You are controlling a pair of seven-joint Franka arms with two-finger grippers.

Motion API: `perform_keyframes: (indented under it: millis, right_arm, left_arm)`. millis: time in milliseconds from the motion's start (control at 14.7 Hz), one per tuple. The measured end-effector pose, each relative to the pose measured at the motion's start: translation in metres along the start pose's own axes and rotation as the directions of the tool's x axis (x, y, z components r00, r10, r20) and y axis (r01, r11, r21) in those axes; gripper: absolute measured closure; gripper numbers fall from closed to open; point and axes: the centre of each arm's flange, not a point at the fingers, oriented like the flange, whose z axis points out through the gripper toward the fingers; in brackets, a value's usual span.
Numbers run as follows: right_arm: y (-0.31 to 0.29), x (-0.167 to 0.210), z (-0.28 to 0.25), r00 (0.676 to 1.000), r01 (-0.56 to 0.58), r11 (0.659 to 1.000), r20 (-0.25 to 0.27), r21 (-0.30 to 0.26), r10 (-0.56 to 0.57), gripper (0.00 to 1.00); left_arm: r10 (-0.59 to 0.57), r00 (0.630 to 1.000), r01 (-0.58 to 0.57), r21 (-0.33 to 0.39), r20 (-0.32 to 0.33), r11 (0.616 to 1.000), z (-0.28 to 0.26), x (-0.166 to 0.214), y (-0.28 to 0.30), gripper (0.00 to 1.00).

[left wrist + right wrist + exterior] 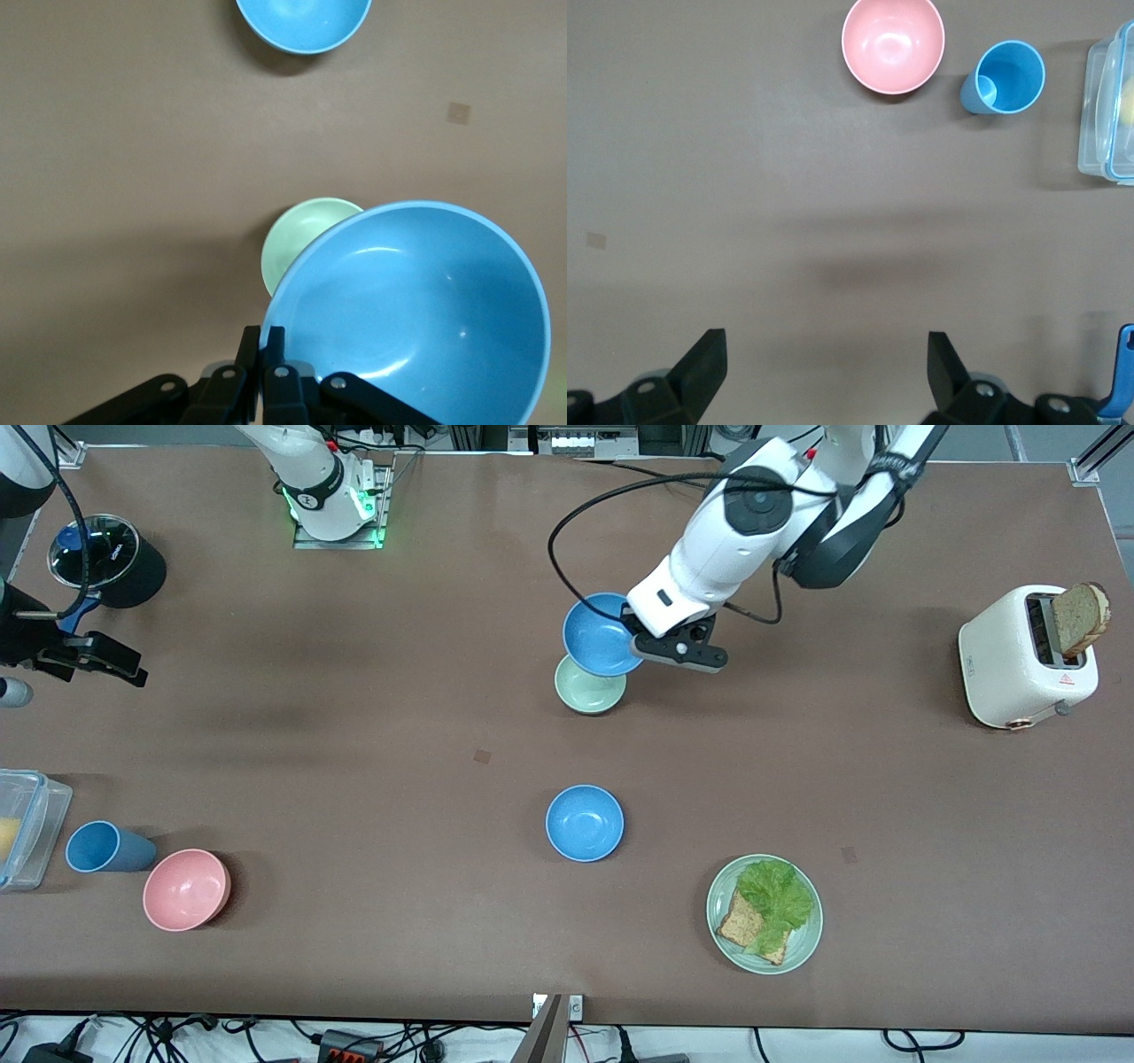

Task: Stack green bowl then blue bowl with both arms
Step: 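Carry the blue bowl with the left gripper over the green bowl, then lower the blue bowl into the green bowl and open the left gripper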

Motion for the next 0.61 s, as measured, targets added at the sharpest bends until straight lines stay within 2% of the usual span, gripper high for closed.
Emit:
perform_keyframes:
  millis: [204, 408, 613]
  right_arm:
    - [-0.001, -0.004, -0.002, 1.000, 0.020, 1.000, -0.005, 0.000, -0.020, 0.00]
    - [-0.001, -0.009, -0.013, 0.999, 0.032, 0.999, -0.024, 0.000, -0.032, 0.00]
    - [-0.001, -0.014, -0.019, 0.999, 0.036, 0.999, -0.022, 0.000, -0.036, 0.00]
  left_arm:
    - [0.025, 1.000, -0.025, 0.049, 0.006, 0.998, 0.041, 0.000, 0.011, 0.96]
    - [0.013, 1.000, -0.011, 0.095, -0.020, 0.995, 0.086, -0.006, 0.028, 0.96]
    - [0.022, 1.000, -0.023, 0.113, 0.010, 0.993, 0.127, 0.000, 0.019, 0.96]
